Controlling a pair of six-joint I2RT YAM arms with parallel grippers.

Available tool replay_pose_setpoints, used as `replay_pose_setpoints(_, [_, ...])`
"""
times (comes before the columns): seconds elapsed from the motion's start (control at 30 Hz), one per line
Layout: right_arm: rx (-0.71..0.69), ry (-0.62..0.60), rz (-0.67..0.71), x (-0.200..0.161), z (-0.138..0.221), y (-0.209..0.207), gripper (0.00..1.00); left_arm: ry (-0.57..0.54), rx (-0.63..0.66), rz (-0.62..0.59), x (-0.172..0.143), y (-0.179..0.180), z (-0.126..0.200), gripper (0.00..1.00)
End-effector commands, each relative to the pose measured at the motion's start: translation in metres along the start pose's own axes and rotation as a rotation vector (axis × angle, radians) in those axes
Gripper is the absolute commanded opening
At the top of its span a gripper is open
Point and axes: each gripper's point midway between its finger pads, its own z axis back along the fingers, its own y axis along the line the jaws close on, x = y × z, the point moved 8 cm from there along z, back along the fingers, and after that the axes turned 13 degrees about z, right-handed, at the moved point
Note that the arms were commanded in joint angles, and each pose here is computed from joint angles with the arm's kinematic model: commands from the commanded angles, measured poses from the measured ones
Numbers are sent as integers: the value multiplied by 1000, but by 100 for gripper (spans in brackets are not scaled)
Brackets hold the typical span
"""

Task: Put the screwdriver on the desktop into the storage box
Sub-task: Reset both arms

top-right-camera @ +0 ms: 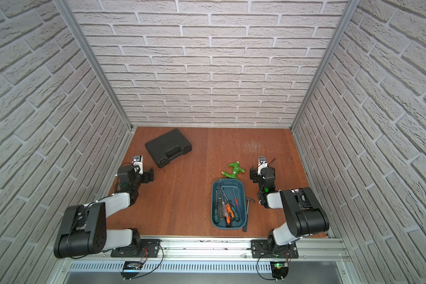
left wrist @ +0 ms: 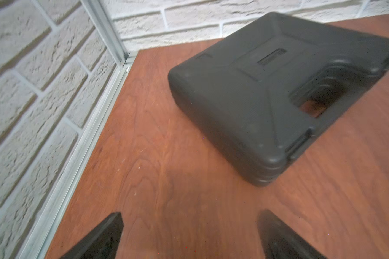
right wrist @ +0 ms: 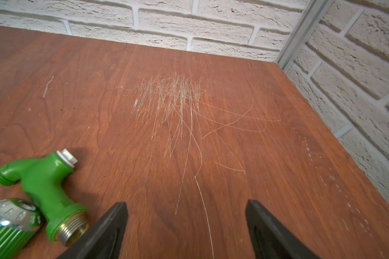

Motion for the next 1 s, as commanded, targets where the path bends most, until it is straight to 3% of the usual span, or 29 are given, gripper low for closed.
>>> replay_pose_setpoints(0.0, [-70, -68, -37, 16, 0, -10, 90, -101, -70, -60, 11, -16, -12, 98])
replay_pose_setpoints(0.07, [-85, -65, -47, 15, 1, -12, 91, -93, -18, -12, 8, -7, -17, 98])
replay_pose_setpoints(0.13, [-99, -62, -52, 15, 1, -13, 92, -118, -59, 12, -4, -3, -22, 98])
replay_pose_setpoints(0.27, [-110, -46, -56, 15, -1, -14, 92, -72, 55, 78, -1, 11, -29, 98])
replay_pose_setpoints(0.43, [-109, -45, -55, 15, -1, -14, 100, -85, 68, 67, -1, 9, -29, 98])
replay_pose_setpoints(0.97, [-109, -47, -56, 16, -1, -14, 100, -77, 57, 69, -1, 9, -30, 98])
